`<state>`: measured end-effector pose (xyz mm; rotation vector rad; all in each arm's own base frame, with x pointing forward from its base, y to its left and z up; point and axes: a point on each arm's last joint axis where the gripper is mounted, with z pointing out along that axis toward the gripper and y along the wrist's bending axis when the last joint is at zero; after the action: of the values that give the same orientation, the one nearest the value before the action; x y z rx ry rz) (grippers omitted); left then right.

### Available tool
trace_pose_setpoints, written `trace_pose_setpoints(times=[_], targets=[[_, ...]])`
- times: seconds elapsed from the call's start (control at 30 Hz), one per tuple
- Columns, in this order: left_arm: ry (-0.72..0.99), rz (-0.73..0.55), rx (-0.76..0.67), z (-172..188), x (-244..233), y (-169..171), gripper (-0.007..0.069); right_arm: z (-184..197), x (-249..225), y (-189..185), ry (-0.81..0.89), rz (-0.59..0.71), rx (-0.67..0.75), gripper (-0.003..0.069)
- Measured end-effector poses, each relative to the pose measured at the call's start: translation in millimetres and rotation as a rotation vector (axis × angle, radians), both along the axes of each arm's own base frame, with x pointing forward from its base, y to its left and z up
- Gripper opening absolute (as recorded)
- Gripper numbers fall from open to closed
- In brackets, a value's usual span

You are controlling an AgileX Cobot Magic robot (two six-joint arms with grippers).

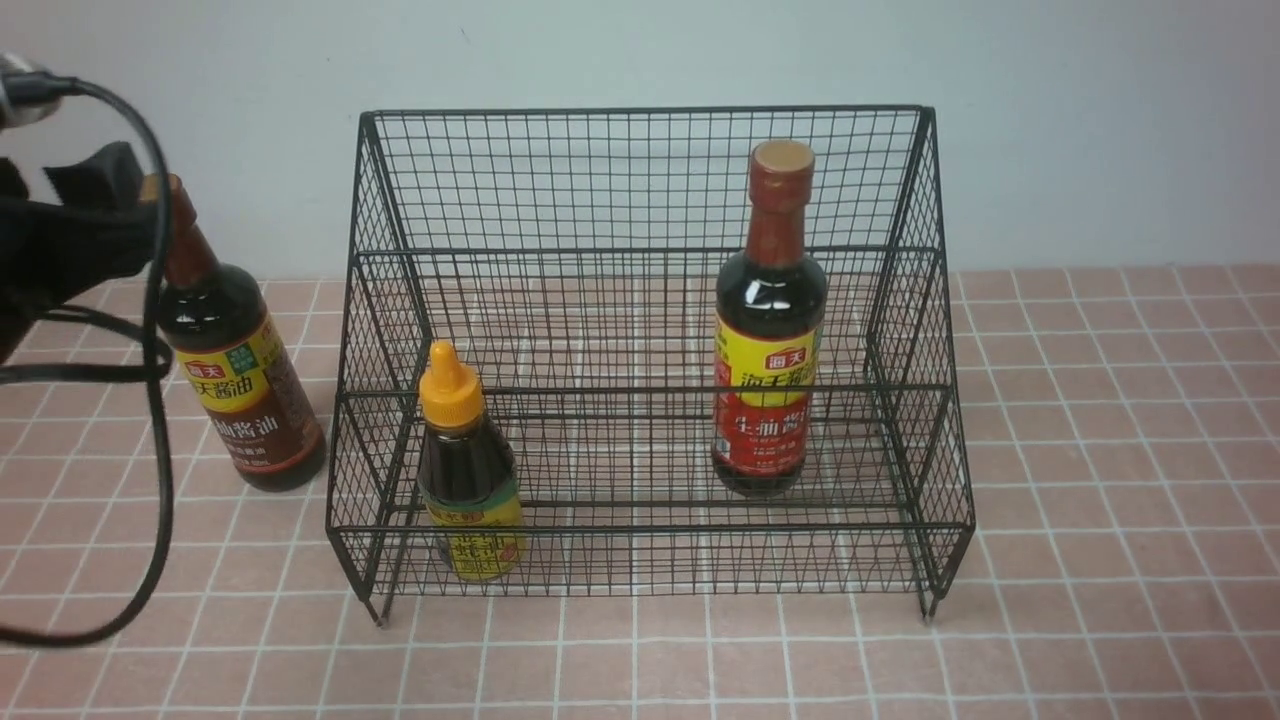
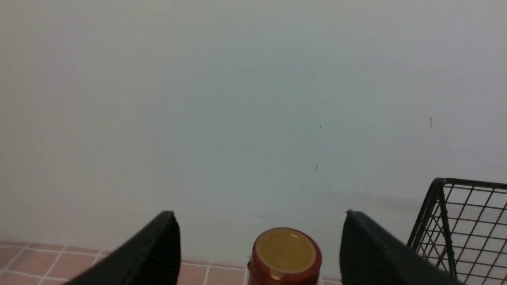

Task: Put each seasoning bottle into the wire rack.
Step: Use the left arm to grab the condiment bottle closest to it

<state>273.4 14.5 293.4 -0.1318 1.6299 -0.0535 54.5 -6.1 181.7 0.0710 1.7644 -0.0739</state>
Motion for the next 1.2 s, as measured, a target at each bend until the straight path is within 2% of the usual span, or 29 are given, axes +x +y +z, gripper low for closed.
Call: trace_pose_setpoints(times=[0.37, 0.73, 0.83, 0.87, 0.9, 0.93, 1.07, 1.2], targets=[[0.050, -0.032, 0.008, -12.5, 38.4, -0.6, 0.0490, 0.0, 0.0, 0.0, 0.000, 0.000, 0.000, -0.0012], [0.157, -0.037, 0.004, -47.6, 60.9, 0.3, 0.0484, 0.0, 0.0, 0.0, 0.000, 0.000, 0.000, -0.0012], [0.181, -0.038, 0.003, -55.7, 63.7, 0.4, 0.0402, 0.0, 0.0, 0.0, 0.000, 0.001, -0.004, -0.0012], [0.185, -0.034, 0.004, -57.1, 64.2, 0.4, 0.0349, 0.0, 0.0, 0.0, 0.001, 0.002, -0.012, -0.0012], [0.186, -0.039, 0.004, -57.3, 64.2, 0.4, 0.0337, 0.0, 0.0, 0.0, 0.001, 0.003, -0.013, -0.0012], [0.188, -0.040, 0.006, -57.2, 64.5, 0.3, 0.0246, 0.0, 0.0, 0.0, 0.002, 0.004, -0.018, -0.0012], [0.227, -0.048, 0.031, -48.7, 62.4, -0.3, 0.0256, 0.0, 0.0, 0.0, 0.002, 0.004, -0.018, -0.0012], [0.270, -0.052, 0.090, -24.6, 55.3, 0.1, 0.0256, 0.0, 0.0, 0.0, 0.002, 0.004, -0.018, -0.0012]])
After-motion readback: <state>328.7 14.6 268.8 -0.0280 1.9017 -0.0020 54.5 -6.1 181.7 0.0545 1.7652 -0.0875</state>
